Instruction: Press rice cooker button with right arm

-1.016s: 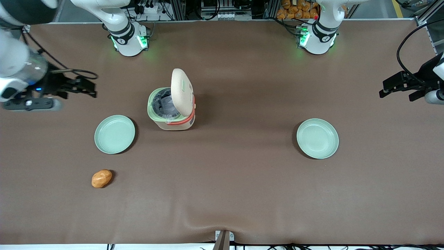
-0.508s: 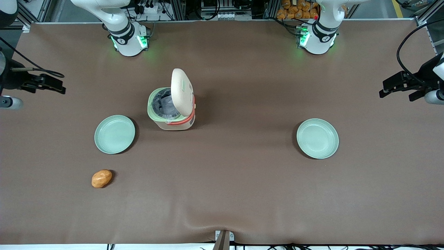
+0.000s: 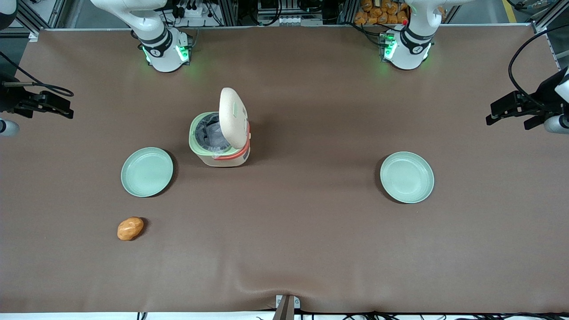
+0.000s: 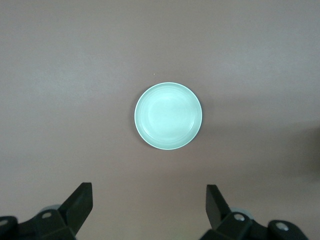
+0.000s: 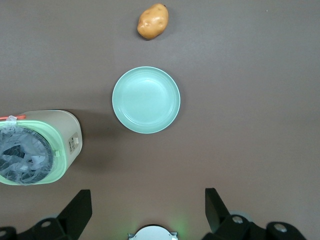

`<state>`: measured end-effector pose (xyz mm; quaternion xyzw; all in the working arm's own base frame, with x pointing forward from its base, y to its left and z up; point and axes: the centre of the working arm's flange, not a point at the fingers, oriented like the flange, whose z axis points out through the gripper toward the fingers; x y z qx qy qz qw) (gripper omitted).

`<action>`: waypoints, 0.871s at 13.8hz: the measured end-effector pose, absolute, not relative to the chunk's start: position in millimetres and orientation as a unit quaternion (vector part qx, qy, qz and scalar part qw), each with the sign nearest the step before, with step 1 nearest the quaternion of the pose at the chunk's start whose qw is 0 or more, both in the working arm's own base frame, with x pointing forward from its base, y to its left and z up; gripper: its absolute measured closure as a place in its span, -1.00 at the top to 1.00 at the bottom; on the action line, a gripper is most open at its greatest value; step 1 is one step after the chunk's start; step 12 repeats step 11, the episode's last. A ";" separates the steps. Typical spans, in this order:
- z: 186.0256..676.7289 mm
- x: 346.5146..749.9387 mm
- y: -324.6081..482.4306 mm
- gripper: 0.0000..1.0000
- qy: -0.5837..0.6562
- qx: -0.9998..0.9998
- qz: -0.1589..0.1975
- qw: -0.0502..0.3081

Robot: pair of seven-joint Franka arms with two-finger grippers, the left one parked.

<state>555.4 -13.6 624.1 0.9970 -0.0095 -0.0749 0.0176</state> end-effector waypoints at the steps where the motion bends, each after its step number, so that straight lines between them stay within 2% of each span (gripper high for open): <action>1: 624.1 555.3 -17.5 1.00 -0.013 0.997 -0.075 0.017; 4: 623.6 553.7 -30.8 1.00 -0.026 0.996 -0.079 0.011; 9: 622.6 551.2 -43.1 1.00 -0.040 0.995 -0.085 -0.021; 12: 622.8 551.1 -43.7 1.00 -0.041 0.995 -0.085 -0.026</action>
